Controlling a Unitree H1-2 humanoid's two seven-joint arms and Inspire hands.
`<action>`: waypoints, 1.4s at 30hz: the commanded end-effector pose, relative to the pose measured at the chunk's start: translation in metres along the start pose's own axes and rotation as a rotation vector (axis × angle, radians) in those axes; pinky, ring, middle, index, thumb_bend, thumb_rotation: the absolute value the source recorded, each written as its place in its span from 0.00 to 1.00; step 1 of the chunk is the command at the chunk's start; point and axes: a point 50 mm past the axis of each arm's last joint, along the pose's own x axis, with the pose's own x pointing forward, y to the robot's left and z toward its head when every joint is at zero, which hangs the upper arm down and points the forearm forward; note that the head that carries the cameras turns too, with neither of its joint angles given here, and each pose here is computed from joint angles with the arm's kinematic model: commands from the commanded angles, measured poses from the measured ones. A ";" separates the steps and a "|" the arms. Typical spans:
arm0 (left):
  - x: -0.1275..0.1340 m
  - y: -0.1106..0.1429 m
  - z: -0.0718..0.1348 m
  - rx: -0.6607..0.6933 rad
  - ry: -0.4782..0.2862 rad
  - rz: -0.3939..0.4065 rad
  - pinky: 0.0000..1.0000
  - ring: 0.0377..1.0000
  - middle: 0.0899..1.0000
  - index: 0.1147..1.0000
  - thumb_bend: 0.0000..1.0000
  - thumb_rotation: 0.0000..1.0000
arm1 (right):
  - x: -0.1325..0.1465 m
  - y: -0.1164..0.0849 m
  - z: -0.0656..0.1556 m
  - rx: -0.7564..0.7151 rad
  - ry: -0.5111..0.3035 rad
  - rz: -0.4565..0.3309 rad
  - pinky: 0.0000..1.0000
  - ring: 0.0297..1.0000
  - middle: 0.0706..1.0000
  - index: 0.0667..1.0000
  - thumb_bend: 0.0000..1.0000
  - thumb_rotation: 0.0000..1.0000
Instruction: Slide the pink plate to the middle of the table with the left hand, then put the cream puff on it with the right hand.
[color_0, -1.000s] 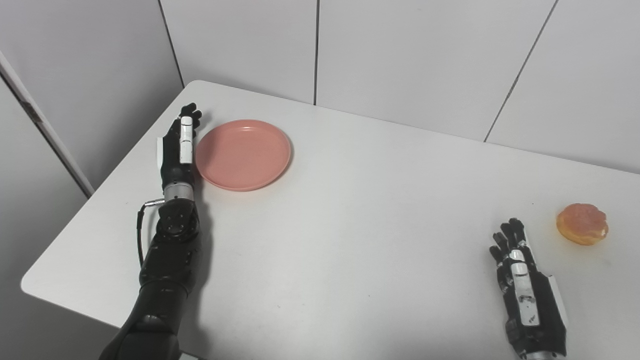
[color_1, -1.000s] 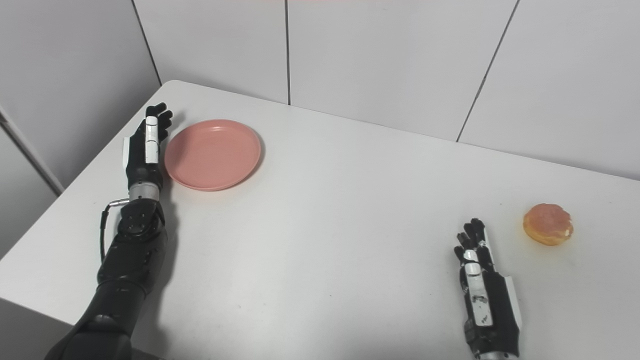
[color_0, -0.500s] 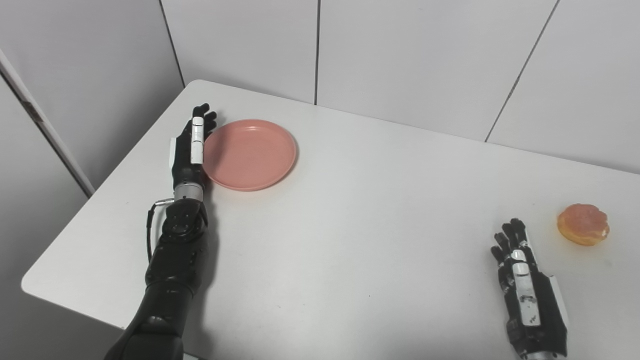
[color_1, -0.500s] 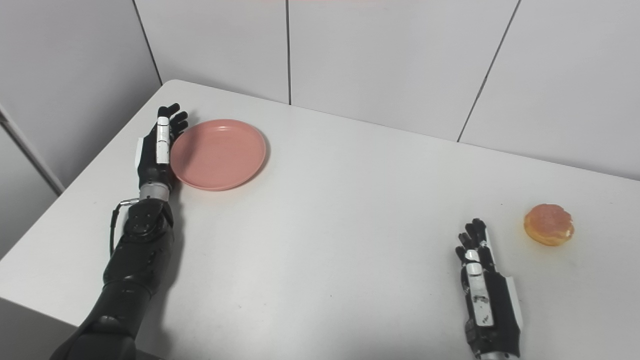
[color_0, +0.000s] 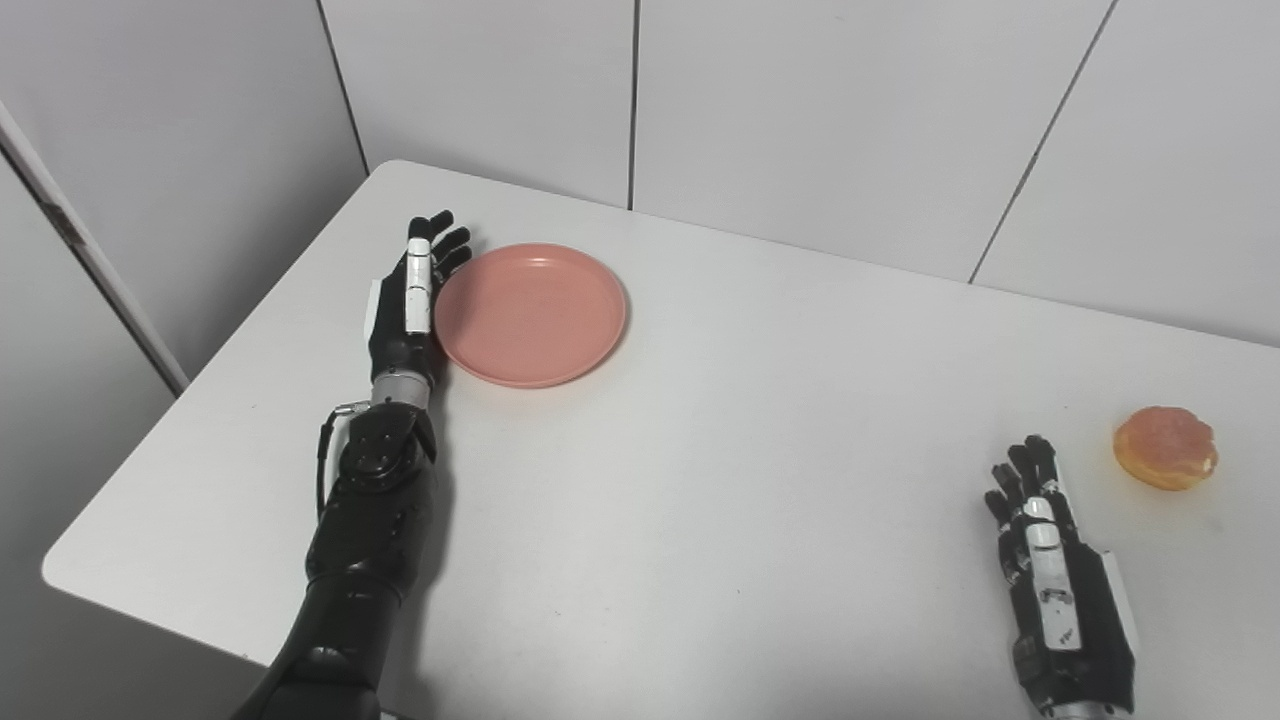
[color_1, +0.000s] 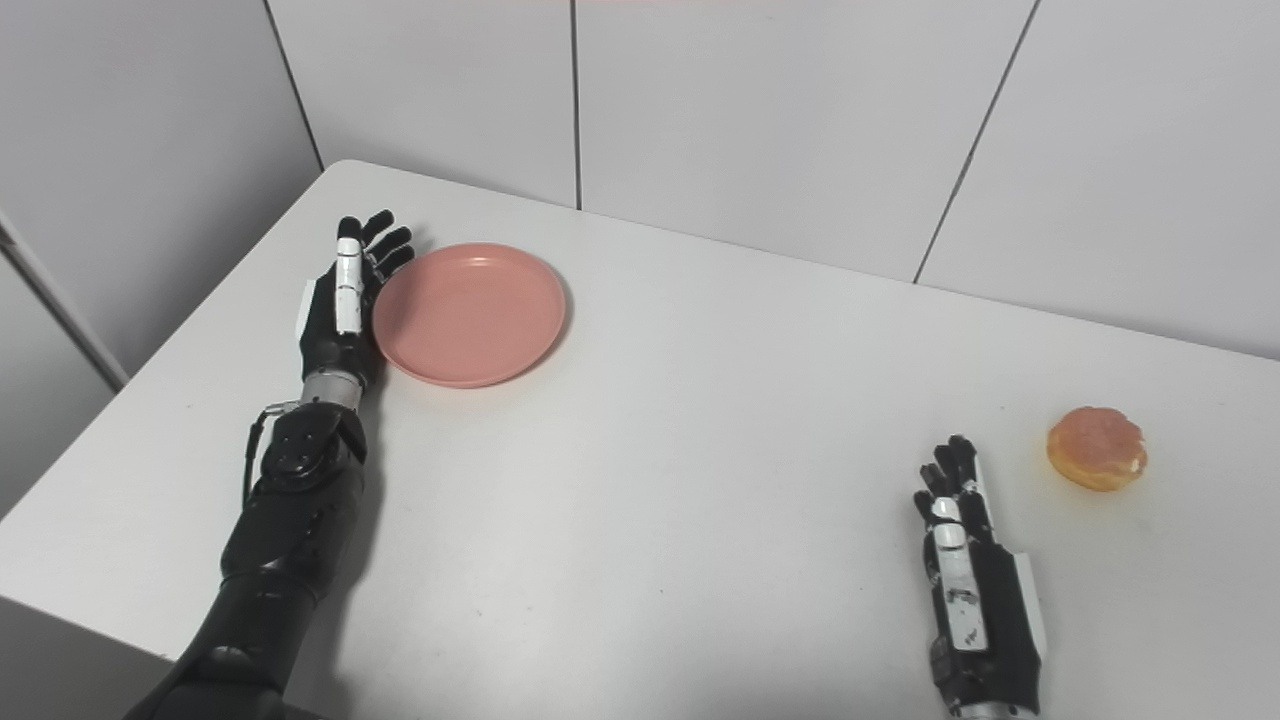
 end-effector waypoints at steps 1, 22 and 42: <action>0.004 -0.008 0.010 -0.015 -0.035 -0.038 0.85 0.84 0.81 0.79 0.75 1.00 | 0.006 0.002 0.015 -0.004 -0.073 0.008 1.00 1.00 1.00 1.00 0.58 0.84; -0.009 -0.045 0.009 0.034 -0.016 -0.211 0.88 0.84 0.81 0.78 0.76 1.00 | 0.004 0.008 0.020 -0.046 -0.081 -0.012 1.00 0.98 0.99 1.00 0.53 0.85; -0.028 -0.077 -0.001 0.049 0.061 -0.360 0.84 0.83 0.79 0.78 0.71 1.00 | 0.009 0.016 0.020 -0.045 -0.090 -0.040 1.00 0.97 0.97 0.97 0.50 0.87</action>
